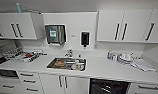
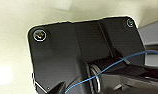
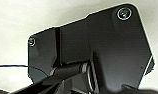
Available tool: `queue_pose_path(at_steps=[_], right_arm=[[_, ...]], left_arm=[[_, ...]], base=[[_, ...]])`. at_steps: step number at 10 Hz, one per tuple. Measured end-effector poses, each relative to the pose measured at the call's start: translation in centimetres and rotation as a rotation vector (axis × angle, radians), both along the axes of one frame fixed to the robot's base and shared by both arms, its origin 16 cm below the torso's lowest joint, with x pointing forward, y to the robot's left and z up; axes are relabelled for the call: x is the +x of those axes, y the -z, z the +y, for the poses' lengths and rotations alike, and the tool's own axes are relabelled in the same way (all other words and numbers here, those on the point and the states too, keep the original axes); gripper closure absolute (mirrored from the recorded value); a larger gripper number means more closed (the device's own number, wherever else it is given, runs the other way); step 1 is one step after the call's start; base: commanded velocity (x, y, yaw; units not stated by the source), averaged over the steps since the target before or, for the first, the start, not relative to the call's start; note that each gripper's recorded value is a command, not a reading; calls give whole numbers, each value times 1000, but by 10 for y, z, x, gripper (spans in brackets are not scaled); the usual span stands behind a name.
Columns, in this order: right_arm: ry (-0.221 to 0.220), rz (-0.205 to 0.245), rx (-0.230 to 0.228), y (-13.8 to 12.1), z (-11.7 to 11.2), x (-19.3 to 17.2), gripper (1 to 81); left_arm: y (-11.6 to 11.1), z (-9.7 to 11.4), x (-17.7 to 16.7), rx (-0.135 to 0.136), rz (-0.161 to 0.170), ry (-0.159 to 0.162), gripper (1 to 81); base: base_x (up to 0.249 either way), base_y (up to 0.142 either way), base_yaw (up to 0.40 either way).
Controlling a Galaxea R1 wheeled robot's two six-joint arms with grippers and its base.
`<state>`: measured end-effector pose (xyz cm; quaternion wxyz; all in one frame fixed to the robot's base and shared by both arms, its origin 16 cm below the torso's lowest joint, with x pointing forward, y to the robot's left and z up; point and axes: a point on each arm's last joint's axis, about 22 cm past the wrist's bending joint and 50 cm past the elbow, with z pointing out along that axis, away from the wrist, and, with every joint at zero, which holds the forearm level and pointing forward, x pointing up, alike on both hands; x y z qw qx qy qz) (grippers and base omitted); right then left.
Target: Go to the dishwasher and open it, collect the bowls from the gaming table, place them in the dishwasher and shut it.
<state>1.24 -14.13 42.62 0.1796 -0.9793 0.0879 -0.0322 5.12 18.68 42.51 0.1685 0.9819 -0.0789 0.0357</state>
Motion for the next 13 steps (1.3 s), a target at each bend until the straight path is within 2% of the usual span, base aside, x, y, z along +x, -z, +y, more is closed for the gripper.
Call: queue_pose_path(at_steps=[1, 3, 5, 7, 8, 9, 11, 13], right_arm=[[-21, -5, -3, 0, -2, -1, 10], [-32, -14, 21, -3, 1, 0, 10], [-32, -40, 73, -12, 8, 5, 10], [-31, -54, 106, -20, 1, 6, 10], [-29, -55, 99, -20, -13, 5, 10], [-28, -57, 89, -19, -22, 4, 10], [-26, -54, 80, -18, -27, -2, 10], [-26, -54, 45, -15, -52, -3, 10]], left_arm=[[0, 4, 2, 5, -5, 1, 10], [0, 18, 4, 18, -14, 8, 10], [0, 26, 8, 21, -27, 6, 10], [-4, 25, 9, 0, -30, 6, 10], [-6, 28, 8, -6, -28, 7, 10], [-6, 36, 7, 0, -26, 6, 10], [-6, 53, 7, 21, -26, 6, 10], [-6, 63, 8, 33, -27, 5, 10]], base=[[0, 0, 344], [0, 0, 345], [0, 0, 345], [0, 0, 345], [0, 0, 345], [0, 0, 345], [0, 0, 345], [0, 0, 345]])
